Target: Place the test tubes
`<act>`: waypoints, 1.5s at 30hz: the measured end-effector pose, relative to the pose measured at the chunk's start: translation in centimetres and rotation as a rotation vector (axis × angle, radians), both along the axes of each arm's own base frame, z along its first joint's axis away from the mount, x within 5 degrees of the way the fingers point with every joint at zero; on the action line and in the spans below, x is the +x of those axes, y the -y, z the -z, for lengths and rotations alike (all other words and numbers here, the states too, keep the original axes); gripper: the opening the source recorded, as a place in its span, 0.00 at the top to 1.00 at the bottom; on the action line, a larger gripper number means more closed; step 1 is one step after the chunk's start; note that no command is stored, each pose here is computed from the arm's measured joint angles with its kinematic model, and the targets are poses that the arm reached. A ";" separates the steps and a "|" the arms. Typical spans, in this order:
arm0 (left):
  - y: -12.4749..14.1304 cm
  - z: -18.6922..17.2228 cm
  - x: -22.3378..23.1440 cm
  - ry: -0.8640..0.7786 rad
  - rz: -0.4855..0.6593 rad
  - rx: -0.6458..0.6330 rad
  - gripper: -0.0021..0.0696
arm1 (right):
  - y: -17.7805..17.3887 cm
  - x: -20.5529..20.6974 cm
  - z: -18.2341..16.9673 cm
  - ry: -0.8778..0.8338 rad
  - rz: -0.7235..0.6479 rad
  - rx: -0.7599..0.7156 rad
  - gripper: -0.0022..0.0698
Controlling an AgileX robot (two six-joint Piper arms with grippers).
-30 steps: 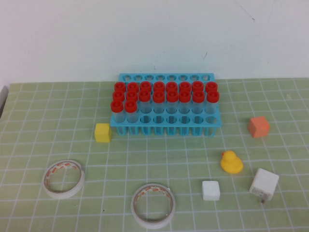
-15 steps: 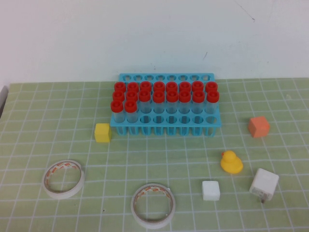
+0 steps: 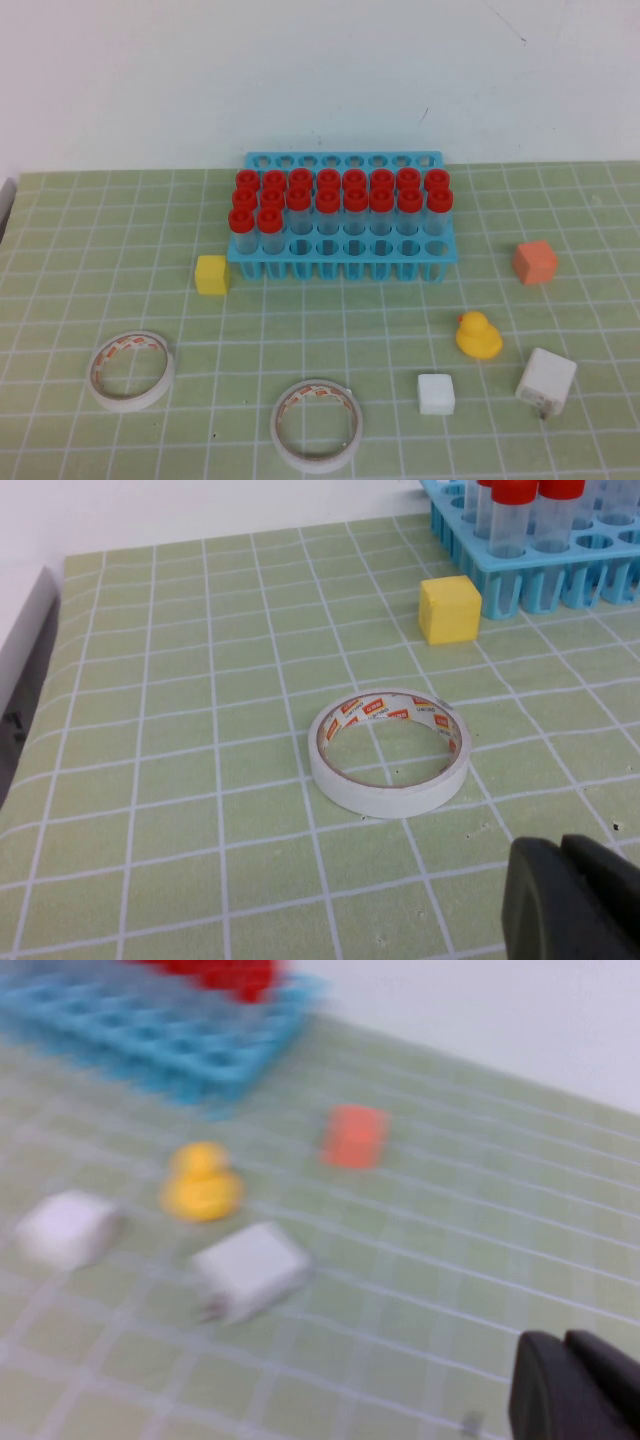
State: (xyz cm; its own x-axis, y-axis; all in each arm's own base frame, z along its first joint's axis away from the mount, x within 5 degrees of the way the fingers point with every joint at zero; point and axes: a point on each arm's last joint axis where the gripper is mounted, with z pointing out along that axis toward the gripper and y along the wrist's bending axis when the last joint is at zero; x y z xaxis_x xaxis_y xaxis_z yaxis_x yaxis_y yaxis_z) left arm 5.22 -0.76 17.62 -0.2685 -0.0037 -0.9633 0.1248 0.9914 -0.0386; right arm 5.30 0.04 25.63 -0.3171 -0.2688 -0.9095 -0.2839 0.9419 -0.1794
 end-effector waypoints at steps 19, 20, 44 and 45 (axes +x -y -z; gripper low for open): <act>0.0 0.0 0.0 0.000 0.000 0.000 0.97 | 2.1 -1.4 3.2 0.134 0.449 0.062 0.97; 0.0 0.0 0.0 0.000 0.000 0.000 0.97 | 2.0 -1.3 3.1 0.142 0.442 0.072 0.97; 0.0 0.0 0.0 0.000 0.000 -0.002 0.97 | 0.6 0.0 8.2 0.109 0.313 0.054 0.97; 0.0 0.0 0.0 0.000 0.000 -0.002 0.97 | 0.6 -0.1 8.4 0.086 0.321 0.048 0.97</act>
